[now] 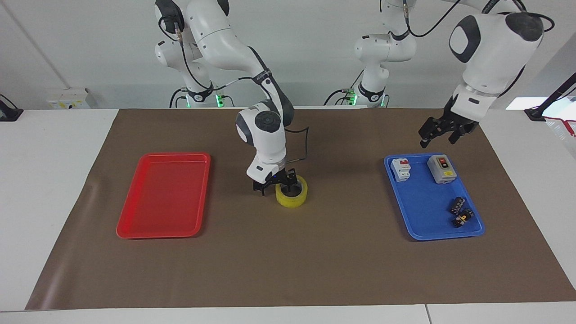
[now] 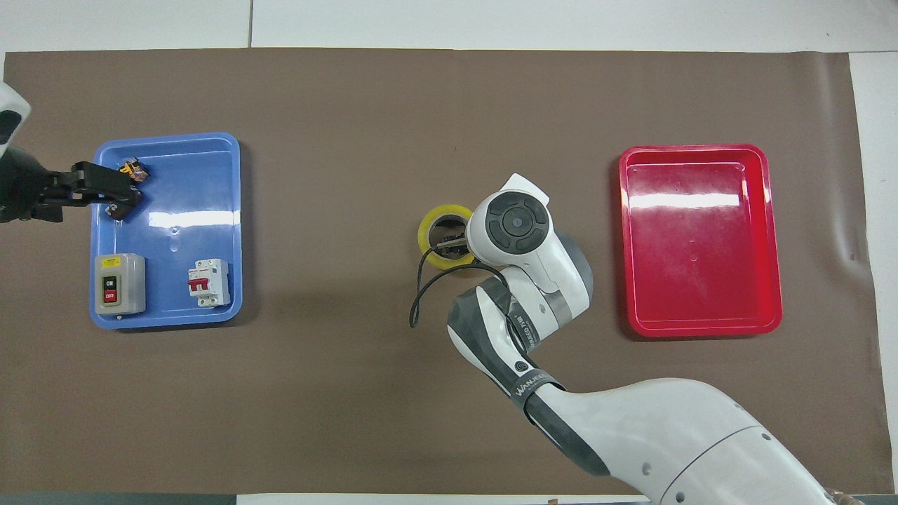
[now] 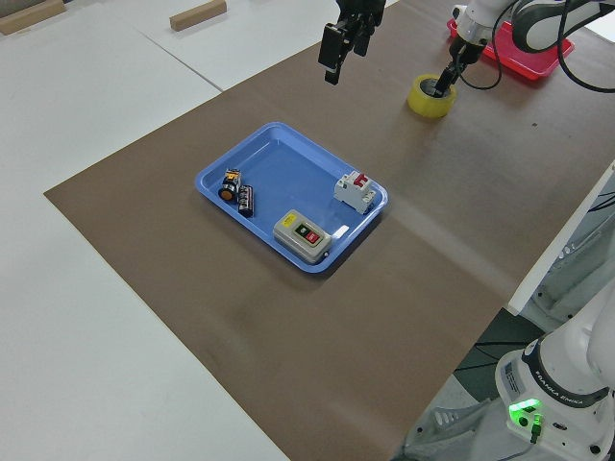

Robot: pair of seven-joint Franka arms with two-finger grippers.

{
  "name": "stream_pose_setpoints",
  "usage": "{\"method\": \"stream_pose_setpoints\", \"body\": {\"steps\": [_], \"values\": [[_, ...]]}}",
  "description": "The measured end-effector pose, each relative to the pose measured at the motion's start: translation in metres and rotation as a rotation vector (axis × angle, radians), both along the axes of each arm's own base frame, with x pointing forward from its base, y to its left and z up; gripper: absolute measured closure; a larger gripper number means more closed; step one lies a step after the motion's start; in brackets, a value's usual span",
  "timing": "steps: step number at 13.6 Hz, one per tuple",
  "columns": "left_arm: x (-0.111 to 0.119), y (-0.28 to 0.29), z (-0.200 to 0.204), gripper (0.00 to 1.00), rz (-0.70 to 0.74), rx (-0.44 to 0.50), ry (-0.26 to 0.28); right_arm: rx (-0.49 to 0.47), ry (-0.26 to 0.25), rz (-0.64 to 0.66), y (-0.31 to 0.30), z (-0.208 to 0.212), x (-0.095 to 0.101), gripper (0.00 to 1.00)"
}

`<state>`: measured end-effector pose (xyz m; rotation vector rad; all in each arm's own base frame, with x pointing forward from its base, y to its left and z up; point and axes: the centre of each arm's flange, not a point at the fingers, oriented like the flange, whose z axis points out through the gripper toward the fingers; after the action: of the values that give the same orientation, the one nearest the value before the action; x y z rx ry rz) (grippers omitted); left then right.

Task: Place and move tape with both arms
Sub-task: 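Carry the yellow tape with the right gripper over the red tray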

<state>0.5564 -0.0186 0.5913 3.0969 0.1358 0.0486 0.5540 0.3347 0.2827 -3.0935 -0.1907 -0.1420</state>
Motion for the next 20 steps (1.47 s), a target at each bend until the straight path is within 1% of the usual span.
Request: {"method": "stream_pose_setpoints", "body": {"steps": [1,3,4,5,6,7,9,11,12,14,15,18,20], "values": [[-0.001,0.010,0.006,0.00,0.000,0.000,0.005,0.000,-0.002,0.005,0.000,0.001,0.000,0.23],[-0.004,0.016,0.008,0.00,0.003,0.000,0.028,0.002,-0.007,0.017,0.000,0.006,-0.001,0.51],[-0.005,0.015,0.006,0.00,0.002,-0.001,0.042,0.003,-0.008,0.017,0.000,0.006,-0.001,0.59],[-0.007,0.015,0.005,0.00,0.000,-0.001,0.057,0.002,-0.008,0.017,-0.001,0.006,0.000,0.72],[-0.009,0.014,0.004,0.00,-0.002,-0.001,0.074,0.000,-0.005,0.017,-0.001,0.007,-0.001,0.78],[-0.011,0.014,0.002,0.00,-0.004,-0.002,0.087,-0.003,0.000,0.017,-0.002,0.007,-0.001,0.78],[-0.012,0.013,0.002,0.00,-0.006,-0.002,0.096,-0.026,0.035,0.010,-0.004,0.016,0.003,0.78],[-0.012,0.013,0.001,0.00,-0.007,-0.002,0.099,-0.055,0.077,-0.016,-0.013,0.057,0.021,0.78],[-0.012,0.013,0.001,0.00,-0.007,-0.002,0.100,-0.061,0.086,-0.043,-0.028,0.084,0.034,0.78],[-0.012,0.013,0.002,0.00,-0.007,-0.003,0.100,-0.063,0.095,-0.069,-0.085,0.123,0.054,0.78],[-0.012,0.013,0.002,0.00,-0.007,-0.003,0.100,-0.069,0.113,-0.065,-0.120,0.133,0.061,0.78],[-0.012,0.011,0.002,0.00,-0.011,-0.002,0.099,-0.074,0.158,0.019,-0.222,0.136,0.070,0.78],[-0.012,0.010,0.002,0.00,-0.013,-0.002,0.099,-0.070,0.191,0.076,-0.276,0.124,0.066,0.78]]}}
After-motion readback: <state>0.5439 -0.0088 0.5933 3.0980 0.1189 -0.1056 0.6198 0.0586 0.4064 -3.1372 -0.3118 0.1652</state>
